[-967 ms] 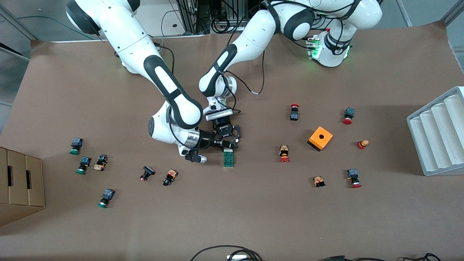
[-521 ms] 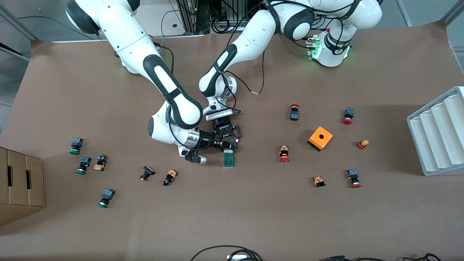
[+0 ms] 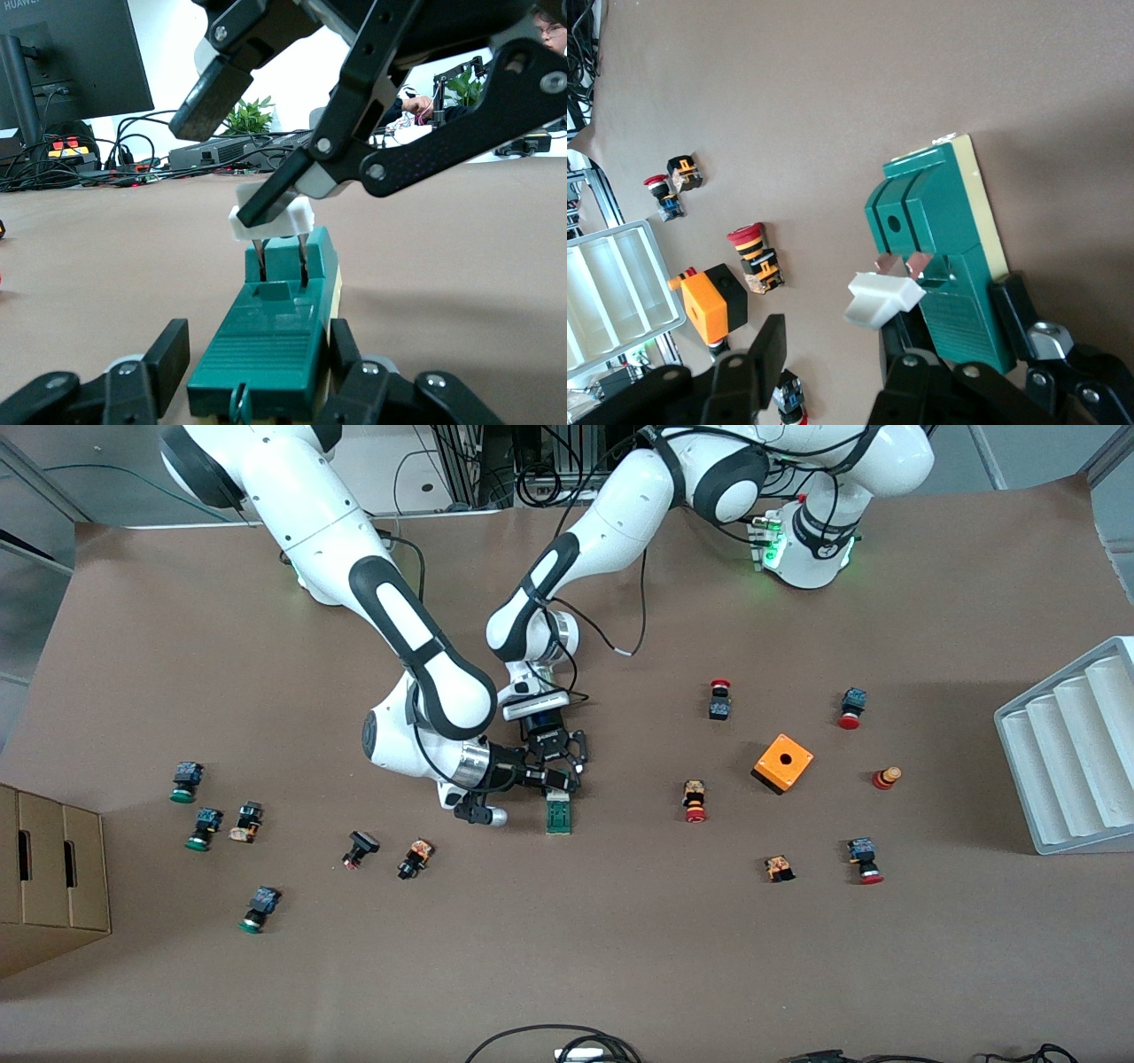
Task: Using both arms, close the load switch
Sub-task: 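Push the white lever further over with the right gripper, then press the white lever down flat with the right gripper fingertip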
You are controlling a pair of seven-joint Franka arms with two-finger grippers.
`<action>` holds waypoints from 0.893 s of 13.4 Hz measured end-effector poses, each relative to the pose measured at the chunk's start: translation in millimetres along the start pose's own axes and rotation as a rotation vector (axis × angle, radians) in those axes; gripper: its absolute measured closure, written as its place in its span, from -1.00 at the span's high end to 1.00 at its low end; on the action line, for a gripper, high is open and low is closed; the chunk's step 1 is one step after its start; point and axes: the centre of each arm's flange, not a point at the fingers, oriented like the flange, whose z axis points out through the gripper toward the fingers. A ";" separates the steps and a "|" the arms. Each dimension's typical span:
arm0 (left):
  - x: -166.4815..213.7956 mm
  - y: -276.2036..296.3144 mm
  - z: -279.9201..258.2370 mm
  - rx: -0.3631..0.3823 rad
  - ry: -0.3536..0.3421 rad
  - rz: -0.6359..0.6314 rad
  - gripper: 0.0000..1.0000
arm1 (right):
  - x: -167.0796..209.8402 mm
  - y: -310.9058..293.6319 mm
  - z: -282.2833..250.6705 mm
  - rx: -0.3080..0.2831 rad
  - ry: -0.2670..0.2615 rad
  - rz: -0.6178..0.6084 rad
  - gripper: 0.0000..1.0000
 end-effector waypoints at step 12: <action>0.0 0.0 0.0 0.000 0.000 0.000 0.41 | 1.8 -5.8 -1.5 0.009 0.004 -0.005 0.00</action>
